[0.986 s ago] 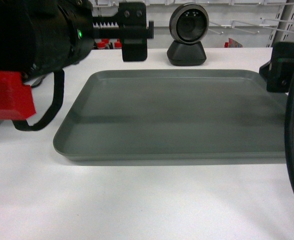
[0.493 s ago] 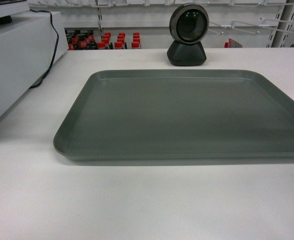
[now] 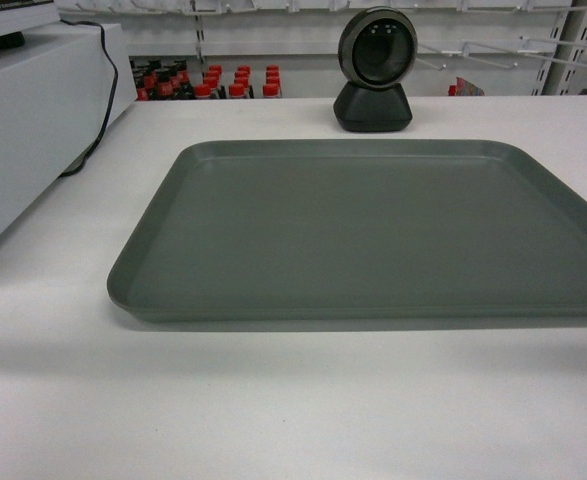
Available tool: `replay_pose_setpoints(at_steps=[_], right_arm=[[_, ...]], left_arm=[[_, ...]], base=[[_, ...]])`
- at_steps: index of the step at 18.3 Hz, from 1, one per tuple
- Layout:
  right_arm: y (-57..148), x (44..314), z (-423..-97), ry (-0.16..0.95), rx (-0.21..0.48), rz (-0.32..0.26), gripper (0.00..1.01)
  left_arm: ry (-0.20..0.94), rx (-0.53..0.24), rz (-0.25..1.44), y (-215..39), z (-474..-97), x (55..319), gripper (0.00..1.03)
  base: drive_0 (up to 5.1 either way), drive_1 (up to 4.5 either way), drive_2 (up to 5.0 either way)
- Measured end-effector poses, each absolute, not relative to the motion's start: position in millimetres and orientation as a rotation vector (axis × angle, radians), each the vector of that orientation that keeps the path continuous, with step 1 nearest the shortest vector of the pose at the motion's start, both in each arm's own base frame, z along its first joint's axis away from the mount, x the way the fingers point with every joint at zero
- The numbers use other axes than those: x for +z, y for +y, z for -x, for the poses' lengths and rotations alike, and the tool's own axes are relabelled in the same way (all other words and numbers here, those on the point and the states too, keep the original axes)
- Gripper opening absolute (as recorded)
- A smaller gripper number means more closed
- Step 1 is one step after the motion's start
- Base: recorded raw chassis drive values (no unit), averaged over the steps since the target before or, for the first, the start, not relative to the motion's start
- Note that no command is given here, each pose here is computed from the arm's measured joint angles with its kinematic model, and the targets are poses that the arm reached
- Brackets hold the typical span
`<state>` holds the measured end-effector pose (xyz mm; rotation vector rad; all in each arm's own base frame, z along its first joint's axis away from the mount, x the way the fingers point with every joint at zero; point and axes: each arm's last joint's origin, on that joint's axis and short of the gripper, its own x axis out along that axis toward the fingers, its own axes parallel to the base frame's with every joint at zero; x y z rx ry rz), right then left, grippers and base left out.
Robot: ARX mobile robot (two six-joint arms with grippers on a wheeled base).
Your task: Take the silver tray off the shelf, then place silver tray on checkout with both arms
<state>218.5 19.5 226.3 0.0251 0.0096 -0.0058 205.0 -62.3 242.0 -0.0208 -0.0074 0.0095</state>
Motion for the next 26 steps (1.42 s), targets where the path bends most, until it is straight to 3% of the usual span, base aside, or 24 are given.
replay_pose_setpoints(at_steps=[4,5,8,16,26], right_arm=[[12,208,-190,0.000,-0.003,-0.007,0.02],[10,202,-184,0.007,-0.005,-0.005,0.02],[-1,194,-170,0.001,-0.013,-0.004,0.02],[-1,177,-140,0.006,-0.008,-0.004,0.02],[-1,170,-120,-0.009,-0.008,-0.003,0.02]], left_arm=[[0.008,0.001,0.016,-37,-179,214,0.15],[0.005,0.003,0.017,-32,-174,210,0.04],[0.006,0.006,0.014,-22,-161,198,0.02],[0.006,0.022,0.015,1,-135,180,0.02],[-0.015,-0.002,0.014,0,-117,170,0.02]], base=[[0.0,0.00,0.0],[0.0,0.00,0.0],[0.0,0.00,0.0],[0.0,0.00,0.0],[0.0,0.00,0.0]])
